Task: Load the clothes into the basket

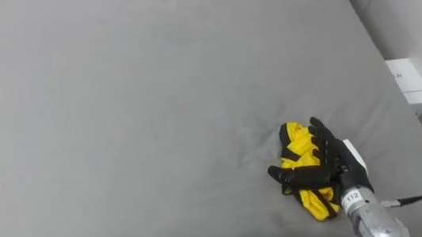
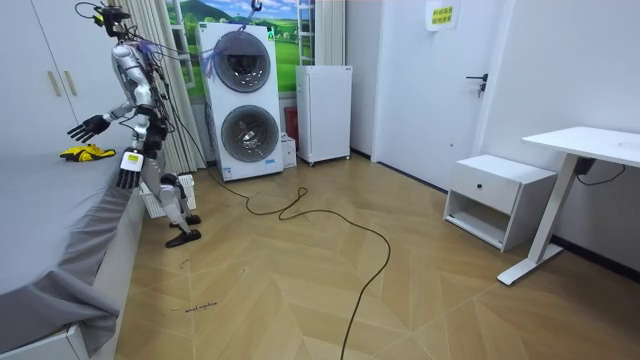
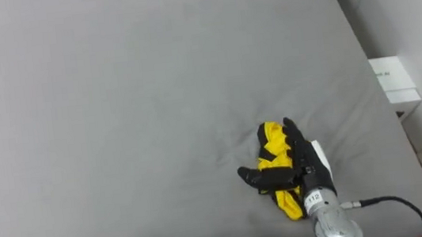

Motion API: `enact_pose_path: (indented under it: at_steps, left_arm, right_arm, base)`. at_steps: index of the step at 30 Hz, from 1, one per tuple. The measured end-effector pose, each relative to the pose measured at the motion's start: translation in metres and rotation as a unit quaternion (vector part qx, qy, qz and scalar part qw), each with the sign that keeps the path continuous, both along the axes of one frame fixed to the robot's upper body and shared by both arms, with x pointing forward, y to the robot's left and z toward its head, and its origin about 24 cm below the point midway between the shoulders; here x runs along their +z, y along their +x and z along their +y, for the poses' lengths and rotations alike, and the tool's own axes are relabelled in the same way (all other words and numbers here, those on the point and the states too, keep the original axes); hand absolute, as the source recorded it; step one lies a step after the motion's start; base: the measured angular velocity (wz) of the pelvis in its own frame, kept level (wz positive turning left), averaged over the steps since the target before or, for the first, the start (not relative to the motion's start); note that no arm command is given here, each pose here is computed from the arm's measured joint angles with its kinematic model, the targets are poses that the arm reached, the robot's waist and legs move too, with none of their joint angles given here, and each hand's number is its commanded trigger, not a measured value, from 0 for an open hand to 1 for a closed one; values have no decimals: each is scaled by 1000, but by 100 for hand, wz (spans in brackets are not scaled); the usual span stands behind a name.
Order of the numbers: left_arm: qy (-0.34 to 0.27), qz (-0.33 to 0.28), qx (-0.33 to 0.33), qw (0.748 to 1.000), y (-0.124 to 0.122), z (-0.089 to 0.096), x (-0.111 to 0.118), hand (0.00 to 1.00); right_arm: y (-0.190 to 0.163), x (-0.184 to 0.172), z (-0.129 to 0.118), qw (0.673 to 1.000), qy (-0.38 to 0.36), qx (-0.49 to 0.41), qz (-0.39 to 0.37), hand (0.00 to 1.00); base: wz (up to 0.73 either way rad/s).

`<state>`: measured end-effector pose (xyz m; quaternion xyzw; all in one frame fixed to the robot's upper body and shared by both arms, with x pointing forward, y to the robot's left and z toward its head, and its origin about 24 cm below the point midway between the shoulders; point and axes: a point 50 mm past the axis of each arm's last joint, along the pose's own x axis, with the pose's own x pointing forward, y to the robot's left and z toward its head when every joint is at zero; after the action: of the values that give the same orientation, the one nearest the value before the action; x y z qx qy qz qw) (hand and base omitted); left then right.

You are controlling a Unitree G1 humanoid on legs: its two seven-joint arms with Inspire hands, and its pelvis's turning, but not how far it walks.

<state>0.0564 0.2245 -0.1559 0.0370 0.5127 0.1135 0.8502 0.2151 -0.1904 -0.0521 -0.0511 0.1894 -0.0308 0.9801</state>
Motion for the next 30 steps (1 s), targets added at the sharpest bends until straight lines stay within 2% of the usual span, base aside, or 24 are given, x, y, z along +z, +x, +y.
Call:
enact_pose_path:
  at_steps: [8,10,14,20,30]
  left_arm:
    - [-2,15,-3,1000,12,0,-1,0]
    - [-3,6,-7,1000,21,-2,0,0]
    - [-3,18,-15,1000,23,-5,-2,0]
    - [4,21,-14,1000,24,-4,-3,0]
    - [11,17,-14,1000,38,-6,-3,0]
  right_arm:
    - [-4,-7,-3,997,-72,11,15,0]
    - [-10,-19,-7,995,-88,-6,45,0]
    - [-15,-33,-13,990,-106,-31,83,0]
    - [2,-35,-17,986,-131,-50,90,0]
    - [17,-35,-40,965,-181,-156,110,0]
  base:
    - [8]
    - [21]
    - [9]
    - [3]
    - [15]
